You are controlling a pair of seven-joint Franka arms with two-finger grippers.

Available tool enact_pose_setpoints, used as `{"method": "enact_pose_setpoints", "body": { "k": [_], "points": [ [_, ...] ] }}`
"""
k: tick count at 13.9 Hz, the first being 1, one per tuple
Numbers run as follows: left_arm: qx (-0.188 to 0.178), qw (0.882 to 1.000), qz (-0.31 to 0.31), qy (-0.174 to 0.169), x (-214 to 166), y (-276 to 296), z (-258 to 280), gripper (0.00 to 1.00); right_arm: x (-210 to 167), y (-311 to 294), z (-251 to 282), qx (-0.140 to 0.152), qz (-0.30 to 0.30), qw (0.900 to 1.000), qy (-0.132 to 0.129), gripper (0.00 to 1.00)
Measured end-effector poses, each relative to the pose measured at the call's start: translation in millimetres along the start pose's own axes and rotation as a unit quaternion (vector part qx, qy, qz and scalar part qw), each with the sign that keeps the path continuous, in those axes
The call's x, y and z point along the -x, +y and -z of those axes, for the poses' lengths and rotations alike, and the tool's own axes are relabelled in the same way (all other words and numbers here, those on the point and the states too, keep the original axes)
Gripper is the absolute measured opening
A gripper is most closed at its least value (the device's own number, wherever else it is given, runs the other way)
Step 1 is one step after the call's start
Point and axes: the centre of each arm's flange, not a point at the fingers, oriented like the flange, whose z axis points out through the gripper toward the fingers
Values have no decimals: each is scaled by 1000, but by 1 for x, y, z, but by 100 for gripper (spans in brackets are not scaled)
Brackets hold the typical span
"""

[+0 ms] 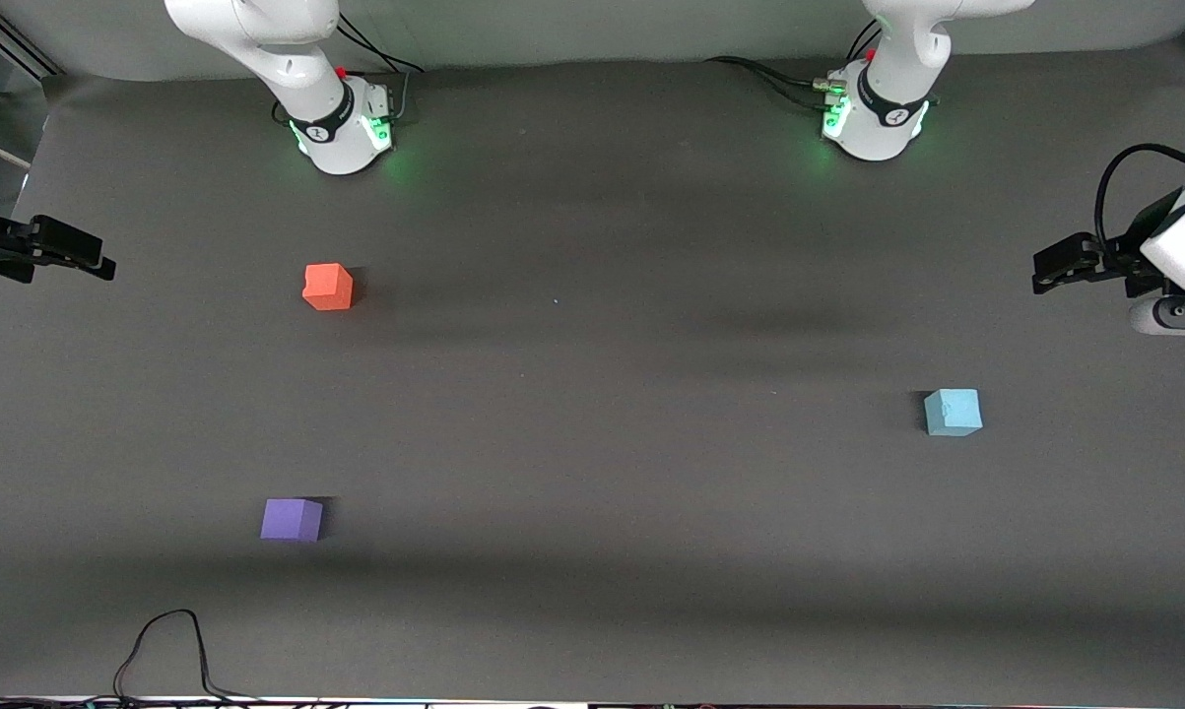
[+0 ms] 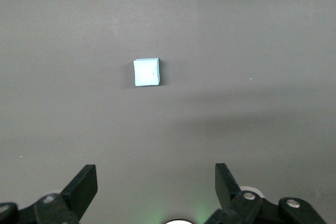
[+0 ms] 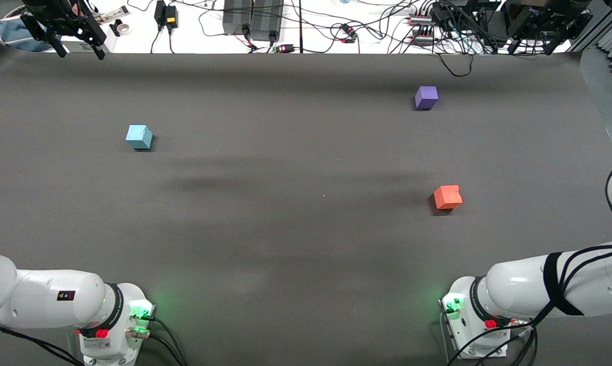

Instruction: Place blue block between orange and purple blocks

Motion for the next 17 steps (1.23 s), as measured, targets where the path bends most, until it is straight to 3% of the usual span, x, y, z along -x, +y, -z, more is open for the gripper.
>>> {"method": "enact_pose_setpoints", "body": {
  "k": [9, 14, 17],
  "points": [
    [0, 1000, 2, -6, -3, -13, -20, 100, 1, 6, 8, 0, -5, 1000, 6, 100],
    [0, 1000, -11, 20, -16, -52, -79, 100, 1, -2, 8, -8, 1, 1000, 6, 100],
    [-3, 999, -7, 47, -26, -64, -140, 100, 1, -6, 8, -9, 5, 1000, 7, 100]
  ]
}}
